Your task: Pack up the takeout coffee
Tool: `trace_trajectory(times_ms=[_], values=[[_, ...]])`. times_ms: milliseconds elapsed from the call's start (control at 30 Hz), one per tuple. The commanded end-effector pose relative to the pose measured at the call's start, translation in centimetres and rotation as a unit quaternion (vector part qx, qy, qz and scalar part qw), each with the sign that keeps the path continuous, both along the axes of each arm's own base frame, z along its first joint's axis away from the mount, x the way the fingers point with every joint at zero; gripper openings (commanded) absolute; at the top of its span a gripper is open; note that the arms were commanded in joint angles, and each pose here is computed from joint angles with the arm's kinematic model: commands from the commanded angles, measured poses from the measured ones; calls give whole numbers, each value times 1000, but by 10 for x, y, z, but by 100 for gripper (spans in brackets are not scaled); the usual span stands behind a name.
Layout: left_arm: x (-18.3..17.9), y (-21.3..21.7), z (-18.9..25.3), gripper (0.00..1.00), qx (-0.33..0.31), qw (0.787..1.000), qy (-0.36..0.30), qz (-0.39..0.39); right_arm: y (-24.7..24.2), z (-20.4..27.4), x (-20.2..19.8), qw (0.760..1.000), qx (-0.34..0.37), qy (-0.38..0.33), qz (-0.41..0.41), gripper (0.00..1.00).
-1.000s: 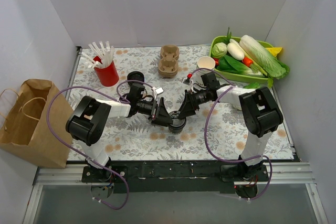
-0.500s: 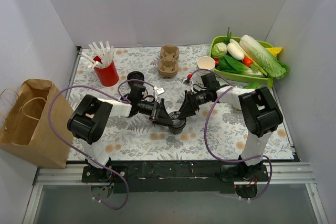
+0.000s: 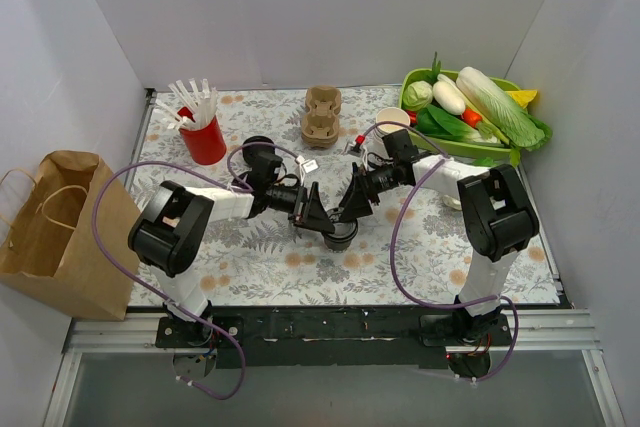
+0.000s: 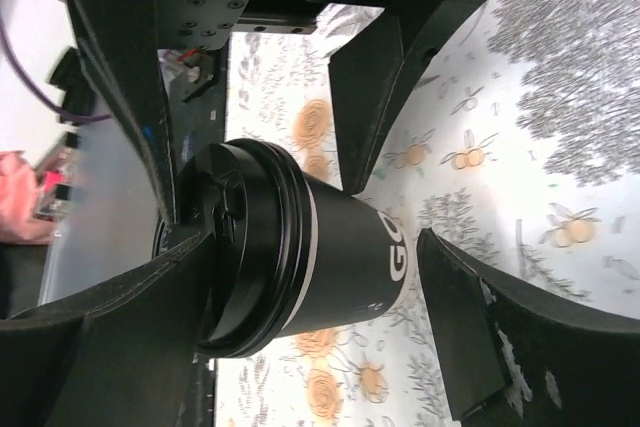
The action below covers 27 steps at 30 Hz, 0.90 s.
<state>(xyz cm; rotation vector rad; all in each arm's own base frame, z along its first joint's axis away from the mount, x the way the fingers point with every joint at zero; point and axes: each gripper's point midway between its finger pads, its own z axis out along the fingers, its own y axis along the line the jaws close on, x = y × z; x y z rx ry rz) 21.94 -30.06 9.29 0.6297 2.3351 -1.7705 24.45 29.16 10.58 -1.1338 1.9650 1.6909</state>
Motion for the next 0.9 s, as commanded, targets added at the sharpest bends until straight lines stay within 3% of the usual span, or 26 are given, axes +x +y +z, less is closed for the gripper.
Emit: trace_trajectory(times_ms=[0,33,533,733,867], values=[[22,-8,23,98,8,998,-58,26,-7,12,15,995,-38,-87,9,89],[21,-6,21,98,15,998,-52,27,-9,10,17,993,-44,-112,18,94],[39,7,60,98,6,995,-92,37,-26,54,23,966,-36,-250,58,98],[51,28,60,98,6,994,-49,95,-27,61,13,945,-43,-310,98,98],[31,43,47,98,14,996,-24,86,-16,62,3,927,-49,-351,120,98]])
